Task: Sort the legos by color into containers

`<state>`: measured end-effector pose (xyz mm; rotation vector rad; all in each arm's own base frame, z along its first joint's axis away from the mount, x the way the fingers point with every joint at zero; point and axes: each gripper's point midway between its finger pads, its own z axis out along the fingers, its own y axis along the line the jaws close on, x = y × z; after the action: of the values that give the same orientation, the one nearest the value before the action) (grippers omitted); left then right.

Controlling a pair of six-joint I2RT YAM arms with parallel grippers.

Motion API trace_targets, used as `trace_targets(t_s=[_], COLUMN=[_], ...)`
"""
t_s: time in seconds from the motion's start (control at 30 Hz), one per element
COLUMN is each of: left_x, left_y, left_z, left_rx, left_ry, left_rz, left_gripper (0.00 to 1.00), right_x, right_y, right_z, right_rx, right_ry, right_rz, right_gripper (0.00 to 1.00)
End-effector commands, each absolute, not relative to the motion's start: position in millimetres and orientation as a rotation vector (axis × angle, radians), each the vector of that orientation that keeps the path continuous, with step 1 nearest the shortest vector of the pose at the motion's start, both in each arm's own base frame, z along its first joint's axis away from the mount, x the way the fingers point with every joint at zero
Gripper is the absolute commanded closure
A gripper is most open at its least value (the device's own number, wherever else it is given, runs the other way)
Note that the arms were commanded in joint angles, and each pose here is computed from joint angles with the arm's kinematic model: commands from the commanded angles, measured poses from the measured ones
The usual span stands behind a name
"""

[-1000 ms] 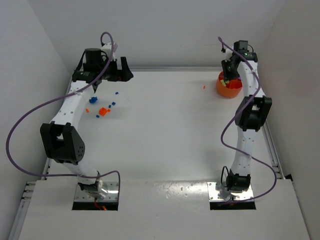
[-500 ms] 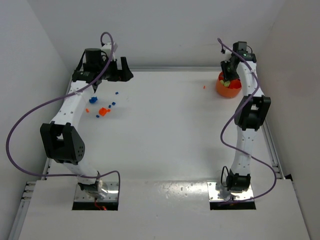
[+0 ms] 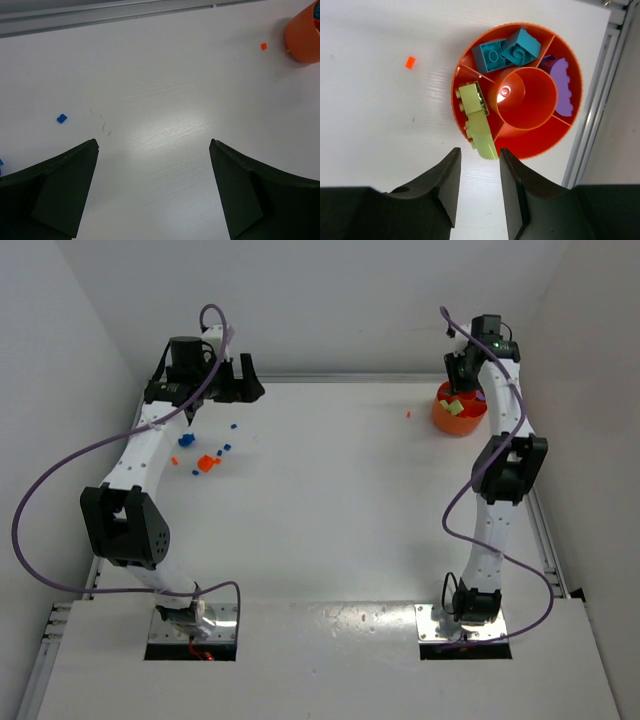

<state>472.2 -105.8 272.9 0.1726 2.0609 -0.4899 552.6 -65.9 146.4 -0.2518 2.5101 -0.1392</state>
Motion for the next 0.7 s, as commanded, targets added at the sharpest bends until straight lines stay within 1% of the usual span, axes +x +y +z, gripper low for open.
trace_targets(t_s=[0.0,0.1,0.17,0.2,0.27,0.3,0.37,0.4,0.43,0.47,0.5,0.67], left_x=[466.2,459.1,459.4,455.3,447.8,448.8,445.5,443.0,440.4,436.7,430.7,423.3], left_y=[-102.0,-92.2,-81.2,-75.3,-65.9,-60.8,-42.8,-35.2,-18.4,-13.8,-5.9,44.2], left_z=[302.6,310.4,314.5,307.2,295.5,286.8,269.7,257.1,253.6,250.2,245.1,211.6], left_rx=[0.189,0.138,0.097,0.121,0.165,0.215,0.215,0.217,0.2,0.206,0.197,0.185], left_ry=[1.987,1.973,1.944,1.95,1.998,2.025,2.102,2.129,2.136,2.14,2.16,2.272], left_rz=[-0.439,-0.39,-0.368,-0.408,-0.396,-0.345,-0.266,-0.25,-0.218,-0.226,-0.213,-0.08], left_gripper=[0.01,0.01,0.01,0.01,0.01,0.01,0.01,0.01,0.01,0.01,0.01,0.12], right_x=[547.7,533.3,520.1,509.2,492.8,487.5,466.0,459.5,451.5,444.9,438.7,424.7], right_y=[-60.4,-56.4,-53.5,-52.7,-43.8,-39.8,-28.3,-16.9,-10.3,-4.4,5.2,22.8], right_z=[227.8,254.1,255.3,268.1,260.0,262.6,264.6,266.2,254.4,253.1,259.2,225.8], right_rx=[-0.236,-0.232,-0.239,-0.241,-0.258,-0.269,-0.29,-0.318,-0.314,-0.325,-0.338,-0.325], right_ry=[2.339,2.292,2.309,2.291,2.319,2.304,2.296,2.278,2.299,2.299,2.27,2.313], right_rz=[-0.129,-0.092,-0.051,-0.024,0.03,0.075,0.131,0.2,0.25,0.287,0.344,0.466], right_gripper=[0.62,0.62,0.62,0.62,0.62,0.62,0.62,0.59,0.51,0.39,0.34,0.3])
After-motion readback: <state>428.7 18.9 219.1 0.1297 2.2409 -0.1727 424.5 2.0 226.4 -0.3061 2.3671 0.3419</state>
